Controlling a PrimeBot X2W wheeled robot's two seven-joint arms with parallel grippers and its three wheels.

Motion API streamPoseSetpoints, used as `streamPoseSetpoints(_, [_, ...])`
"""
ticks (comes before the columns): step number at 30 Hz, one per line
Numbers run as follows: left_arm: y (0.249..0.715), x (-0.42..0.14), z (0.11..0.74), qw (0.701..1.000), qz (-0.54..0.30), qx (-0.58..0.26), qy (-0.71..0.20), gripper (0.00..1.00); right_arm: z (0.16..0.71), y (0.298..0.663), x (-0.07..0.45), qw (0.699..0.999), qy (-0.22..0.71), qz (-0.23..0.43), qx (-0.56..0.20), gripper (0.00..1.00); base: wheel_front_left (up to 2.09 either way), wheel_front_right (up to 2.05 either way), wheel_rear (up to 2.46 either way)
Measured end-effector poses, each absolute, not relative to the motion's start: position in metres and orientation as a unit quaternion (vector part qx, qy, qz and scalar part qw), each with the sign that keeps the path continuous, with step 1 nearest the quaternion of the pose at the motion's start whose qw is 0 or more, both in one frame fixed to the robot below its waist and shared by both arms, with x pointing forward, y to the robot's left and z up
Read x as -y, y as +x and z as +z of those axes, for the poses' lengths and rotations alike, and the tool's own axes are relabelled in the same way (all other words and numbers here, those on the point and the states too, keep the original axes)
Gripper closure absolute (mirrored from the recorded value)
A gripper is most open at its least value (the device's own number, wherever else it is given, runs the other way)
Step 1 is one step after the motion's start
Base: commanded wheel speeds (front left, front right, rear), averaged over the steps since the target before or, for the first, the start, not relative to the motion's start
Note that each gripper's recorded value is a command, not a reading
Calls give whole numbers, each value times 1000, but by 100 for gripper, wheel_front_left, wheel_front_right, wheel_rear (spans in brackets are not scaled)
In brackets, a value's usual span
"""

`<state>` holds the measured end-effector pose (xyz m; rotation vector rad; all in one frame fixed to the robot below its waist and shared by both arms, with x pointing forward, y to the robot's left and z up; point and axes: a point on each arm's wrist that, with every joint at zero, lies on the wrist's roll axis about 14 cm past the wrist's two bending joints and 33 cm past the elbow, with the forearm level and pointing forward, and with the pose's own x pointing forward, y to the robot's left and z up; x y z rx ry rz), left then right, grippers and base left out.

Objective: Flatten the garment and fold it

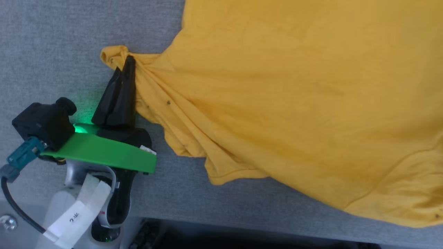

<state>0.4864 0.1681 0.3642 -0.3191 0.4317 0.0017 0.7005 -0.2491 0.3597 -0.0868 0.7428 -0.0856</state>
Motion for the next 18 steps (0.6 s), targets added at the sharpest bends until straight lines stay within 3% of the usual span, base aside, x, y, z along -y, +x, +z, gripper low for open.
streamPoseSetpoints(5, [486,-171,361,965,6,-213,-155,100,349,708,239,921,-42,-24,-386,0,0,0,0])
streamPoseSetpoints(6, [486,-172,361,965,6,-213,-155,100,349,708,238,919,-39,-22,-391,63,0,0,0])
streamPoseSetpoints(7, [486,-172,362,965,6,-213,-155,100,351,708,237,919,-36,-21,-393,87,0,0,0])
streamPoseSetpoints(8, [486,-171,362,965,6,-213,-155,100,355,708,237,919,-33,-19,-392,100,0,0,0])
streamPoseSetpoints(13, [484,-172,364,965,7,-214,-153,100,373,702,235,926,-26,-12,-375,100,0,0,0])
streamPoseSetpoints(18, [479,-175,369,964,12,-219,-149,100,431,701,245,954,-32,-16,-299,100,0,0,0])
